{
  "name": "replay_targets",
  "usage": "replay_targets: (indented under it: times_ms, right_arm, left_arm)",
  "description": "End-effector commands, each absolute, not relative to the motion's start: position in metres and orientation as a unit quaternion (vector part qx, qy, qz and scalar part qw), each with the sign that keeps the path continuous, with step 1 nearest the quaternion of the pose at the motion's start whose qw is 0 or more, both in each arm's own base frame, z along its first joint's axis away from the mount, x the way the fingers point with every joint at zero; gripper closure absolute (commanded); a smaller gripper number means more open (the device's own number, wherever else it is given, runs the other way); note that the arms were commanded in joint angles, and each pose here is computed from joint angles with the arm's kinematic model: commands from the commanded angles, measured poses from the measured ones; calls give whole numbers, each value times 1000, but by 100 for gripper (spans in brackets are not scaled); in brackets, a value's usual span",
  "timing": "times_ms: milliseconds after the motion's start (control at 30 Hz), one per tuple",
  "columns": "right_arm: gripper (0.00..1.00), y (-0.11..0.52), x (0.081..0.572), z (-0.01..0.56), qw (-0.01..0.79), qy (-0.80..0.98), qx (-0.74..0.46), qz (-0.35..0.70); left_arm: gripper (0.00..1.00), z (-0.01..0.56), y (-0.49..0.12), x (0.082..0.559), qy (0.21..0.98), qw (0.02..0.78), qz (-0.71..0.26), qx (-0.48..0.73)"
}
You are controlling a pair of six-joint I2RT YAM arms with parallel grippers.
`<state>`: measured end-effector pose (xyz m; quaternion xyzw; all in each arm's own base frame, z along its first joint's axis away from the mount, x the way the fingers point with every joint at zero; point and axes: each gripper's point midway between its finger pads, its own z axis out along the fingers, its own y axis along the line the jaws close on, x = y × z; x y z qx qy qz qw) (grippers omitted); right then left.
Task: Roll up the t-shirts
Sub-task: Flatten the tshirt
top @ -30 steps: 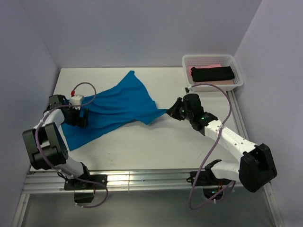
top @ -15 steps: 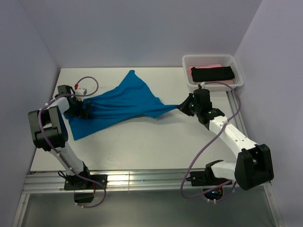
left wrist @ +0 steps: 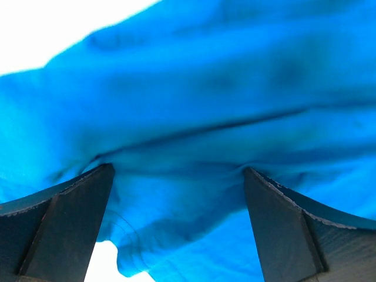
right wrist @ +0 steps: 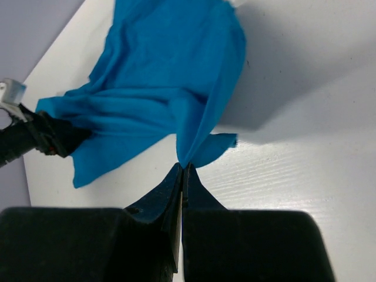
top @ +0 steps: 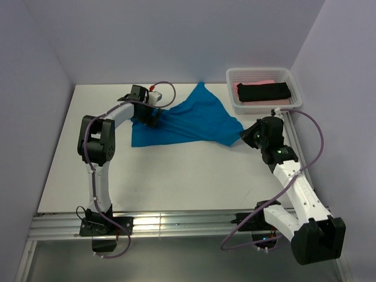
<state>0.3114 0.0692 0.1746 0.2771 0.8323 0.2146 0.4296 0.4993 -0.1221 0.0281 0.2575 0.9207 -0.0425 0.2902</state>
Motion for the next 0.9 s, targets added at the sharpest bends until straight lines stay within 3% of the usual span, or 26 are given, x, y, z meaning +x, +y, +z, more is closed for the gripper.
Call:
replay_targets:
  times_ms: [0,200,233,500,867]
  right_arm:
    - [100,67,303,185,438,831,268,215]
    - [100,71,304,179,430,835,263,221]
    - [100,73,305,177,428,836,261,225]
    - [100,78,307,168,418,839,257,233]
    - [100,80,303,166,415,839,256,240]
  left_arm:
    - [1,43,-104,487,930,277,-46,235]
    - [1,53,-50,430,939,265,-64,208]
    - [1,71,-44,427,932,291,-58,209]
    - [1,87,-19,359,931,309,-93,174]
    - [10,54,-38,355,942,257,-165,137]
